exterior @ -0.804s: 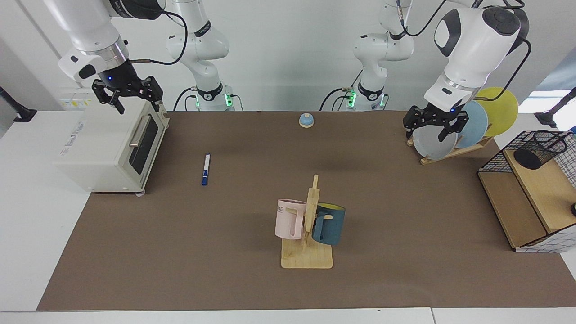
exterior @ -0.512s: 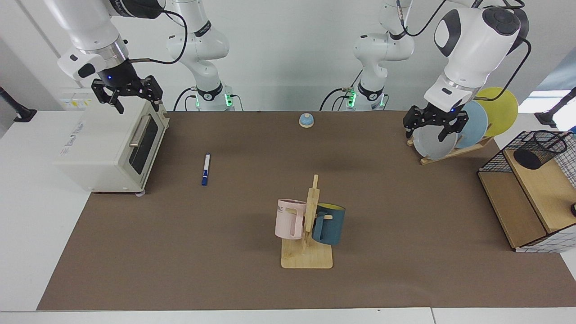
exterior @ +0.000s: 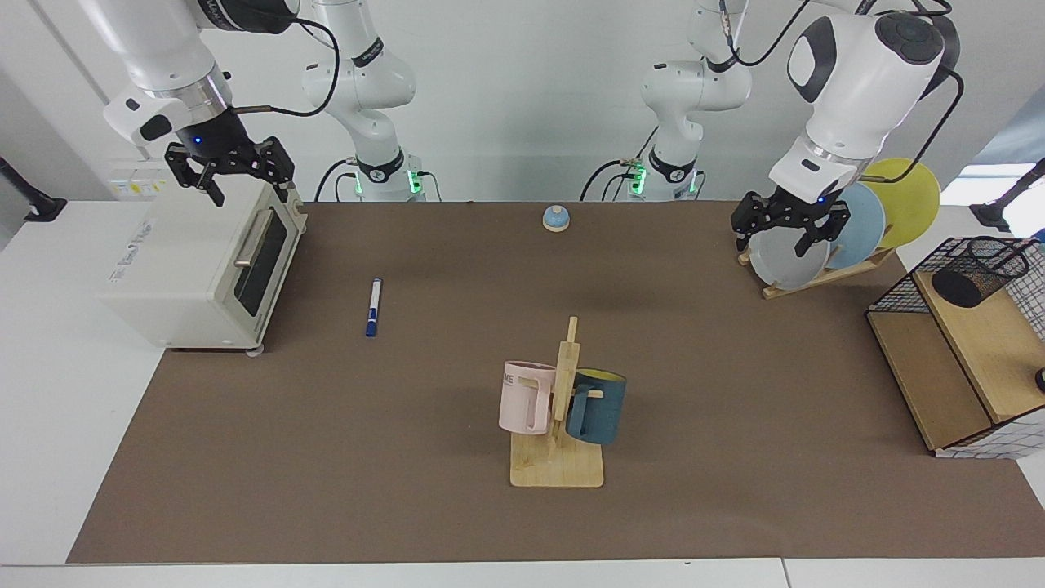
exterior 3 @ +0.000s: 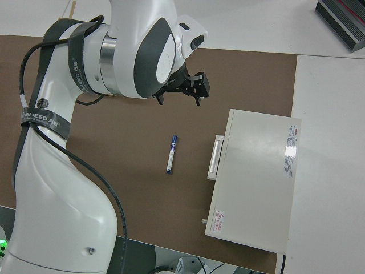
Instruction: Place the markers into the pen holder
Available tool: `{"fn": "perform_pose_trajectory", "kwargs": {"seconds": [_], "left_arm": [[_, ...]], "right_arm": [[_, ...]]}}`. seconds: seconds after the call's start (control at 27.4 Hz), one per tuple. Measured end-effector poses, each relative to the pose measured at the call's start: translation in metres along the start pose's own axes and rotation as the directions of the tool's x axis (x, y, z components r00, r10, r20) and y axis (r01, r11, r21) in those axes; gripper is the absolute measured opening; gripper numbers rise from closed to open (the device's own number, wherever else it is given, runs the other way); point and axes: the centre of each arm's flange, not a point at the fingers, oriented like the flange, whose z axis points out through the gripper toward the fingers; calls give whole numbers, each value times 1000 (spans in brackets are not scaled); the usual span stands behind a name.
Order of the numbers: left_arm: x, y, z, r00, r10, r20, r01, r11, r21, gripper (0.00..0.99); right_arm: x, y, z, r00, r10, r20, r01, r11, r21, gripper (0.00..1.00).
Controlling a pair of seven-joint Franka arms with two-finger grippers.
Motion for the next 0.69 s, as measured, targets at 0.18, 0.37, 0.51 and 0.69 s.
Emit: {"fn": "perform_pose_trajectory", "kwargs": {"seconds": [0.18, 0.37, 0.51, 0.69], "left_arm": [[0, 0, 0, 1000, 0, 0, 0, 1000, 0, 991], [0, 0, 0, 1000, 0, 0, 0, 1000, 0, 991], [0, 0, 0, 1000, 0, 0, 0, 1000, 0, 991], [0, 0, 0, 1000, 0, 0, 0, 1000, 0, 991]], "right_arm": [[1, -4, 0, 1000, -7, 0, 7, 1000, -1, 1000], [0, -2, 0, 1000, -3, -1, 3, 1000, -1, 1000], [0, 2, -1, 1000, 3, -7, -3, 1000, -1, 1000], [7, 1, -6, 998, 1, -68, -1, 1000, -10, 1000]]}}
